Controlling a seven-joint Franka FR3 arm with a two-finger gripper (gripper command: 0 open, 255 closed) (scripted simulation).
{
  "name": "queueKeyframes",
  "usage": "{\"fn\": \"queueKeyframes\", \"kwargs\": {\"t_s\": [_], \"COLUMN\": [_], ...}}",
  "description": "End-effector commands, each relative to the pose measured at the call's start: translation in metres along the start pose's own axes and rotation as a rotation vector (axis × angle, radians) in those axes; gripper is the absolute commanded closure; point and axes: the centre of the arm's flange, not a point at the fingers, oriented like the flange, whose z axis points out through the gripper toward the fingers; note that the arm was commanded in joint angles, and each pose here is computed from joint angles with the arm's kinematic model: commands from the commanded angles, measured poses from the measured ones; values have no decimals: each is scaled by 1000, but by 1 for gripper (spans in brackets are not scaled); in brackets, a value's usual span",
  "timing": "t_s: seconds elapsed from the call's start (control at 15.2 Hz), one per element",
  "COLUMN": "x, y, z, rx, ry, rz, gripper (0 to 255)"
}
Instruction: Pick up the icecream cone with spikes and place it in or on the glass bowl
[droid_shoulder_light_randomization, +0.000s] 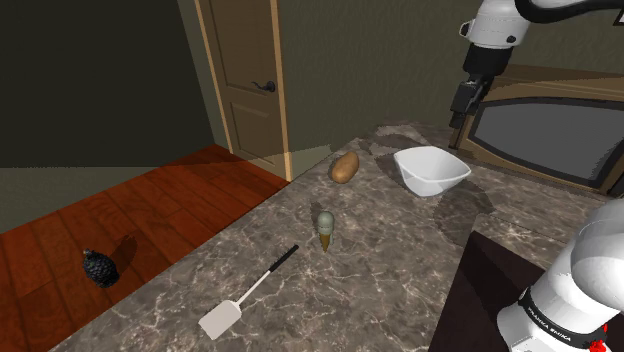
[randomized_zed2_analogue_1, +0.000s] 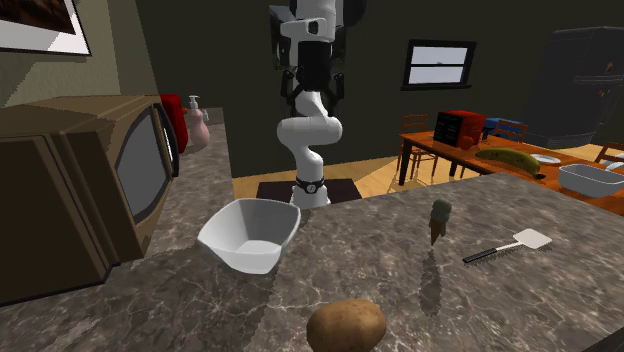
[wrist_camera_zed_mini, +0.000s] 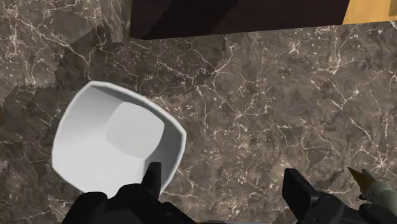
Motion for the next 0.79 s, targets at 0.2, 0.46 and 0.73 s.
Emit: {"fn": "queueKeyframes", "kwargs": {"t_s": [0.2,0.46,0.73], "x": [21,47,72], "y": [-35,-81,-128], "z": [13,32,52], "rx": [-13,-30,-47], "ry": [-15,-36,-56], "rz": [-19,-44,-69], "gripper": [0,0,0]}}
